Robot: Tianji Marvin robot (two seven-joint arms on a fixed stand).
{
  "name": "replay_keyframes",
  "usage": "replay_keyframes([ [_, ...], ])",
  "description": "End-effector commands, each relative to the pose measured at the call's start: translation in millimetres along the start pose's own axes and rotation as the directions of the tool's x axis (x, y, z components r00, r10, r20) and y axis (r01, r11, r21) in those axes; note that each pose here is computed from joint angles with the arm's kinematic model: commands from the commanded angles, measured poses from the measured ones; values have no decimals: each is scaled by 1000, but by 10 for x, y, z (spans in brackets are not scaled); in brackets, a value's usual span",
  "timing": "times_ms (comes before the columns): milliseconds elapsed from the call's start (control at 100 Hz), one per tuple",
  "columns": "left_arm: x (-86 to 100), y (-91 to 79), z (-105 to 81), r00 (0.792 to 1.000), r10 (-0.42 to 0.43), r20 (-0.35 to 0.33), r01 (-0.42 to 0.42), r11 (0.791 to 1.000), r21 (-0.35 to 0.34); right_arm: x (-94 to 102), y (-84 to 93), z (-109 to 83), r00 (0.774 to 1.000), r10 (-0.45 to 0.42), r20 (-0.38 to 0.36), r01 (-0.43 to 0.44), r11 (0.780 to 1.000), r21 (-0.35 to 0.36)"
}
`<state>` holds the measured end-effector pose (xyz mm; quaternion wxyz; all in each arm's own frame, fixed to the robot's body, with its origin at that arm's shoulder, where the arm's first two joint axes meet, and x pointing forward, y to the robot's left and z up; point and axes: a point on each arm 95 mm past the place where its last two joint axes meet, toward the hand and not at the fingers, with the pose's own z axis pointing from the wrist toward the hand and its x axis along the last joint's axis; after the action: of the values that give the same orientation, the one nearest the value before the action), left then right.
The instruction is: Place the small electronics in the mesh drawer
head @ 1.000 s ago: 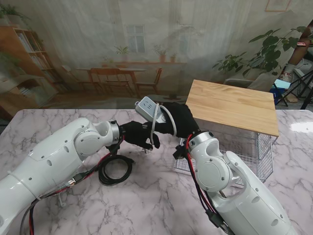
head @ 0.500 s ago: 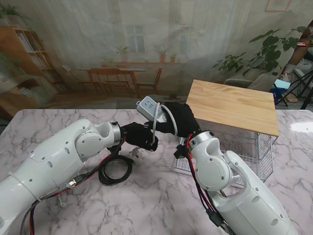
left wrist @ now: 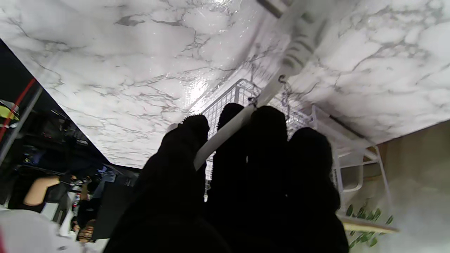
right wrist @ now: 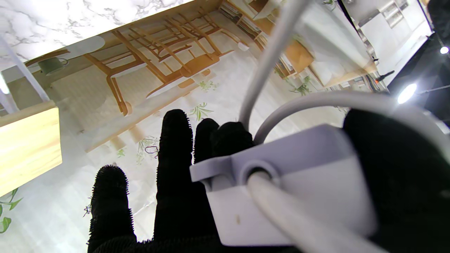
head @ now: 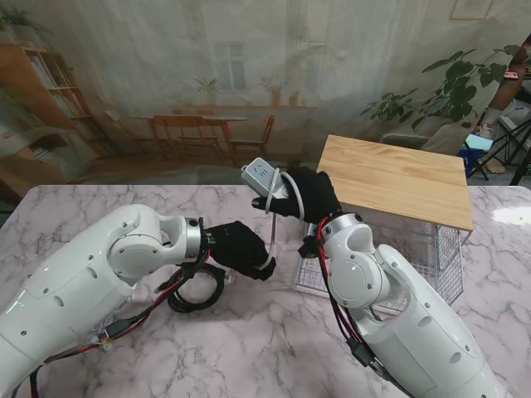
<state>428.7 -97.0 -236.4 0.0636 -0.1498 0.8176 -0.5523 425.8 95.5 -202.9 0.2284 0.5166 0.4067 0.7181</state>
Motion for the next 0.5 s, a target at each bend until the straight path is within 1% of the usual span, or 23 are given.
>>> replay_keyframes([
  [0,92,41,-45,999,33,-20,-33,999,-29,-36,20,42,1000,-12,17,12,1000,-6],
  [150,215,-19,-218,994,102,-24,-103,995,-9,-80,-20,82,999,-39,31,38,999,4],
  [290,310,-123,-381,983,182,-10,-182,983,32,-107,-68,104,997,-70,34,69,997,17],
  [420,364,-256,-468,974,226,14,-227,970,91,-116,-140,123,994,-108,24,107,994,37],
  [490,387,-325,-486,972,233,21,-234,966,114,-119,-185,136,991,-130,21,129,991,46],
])
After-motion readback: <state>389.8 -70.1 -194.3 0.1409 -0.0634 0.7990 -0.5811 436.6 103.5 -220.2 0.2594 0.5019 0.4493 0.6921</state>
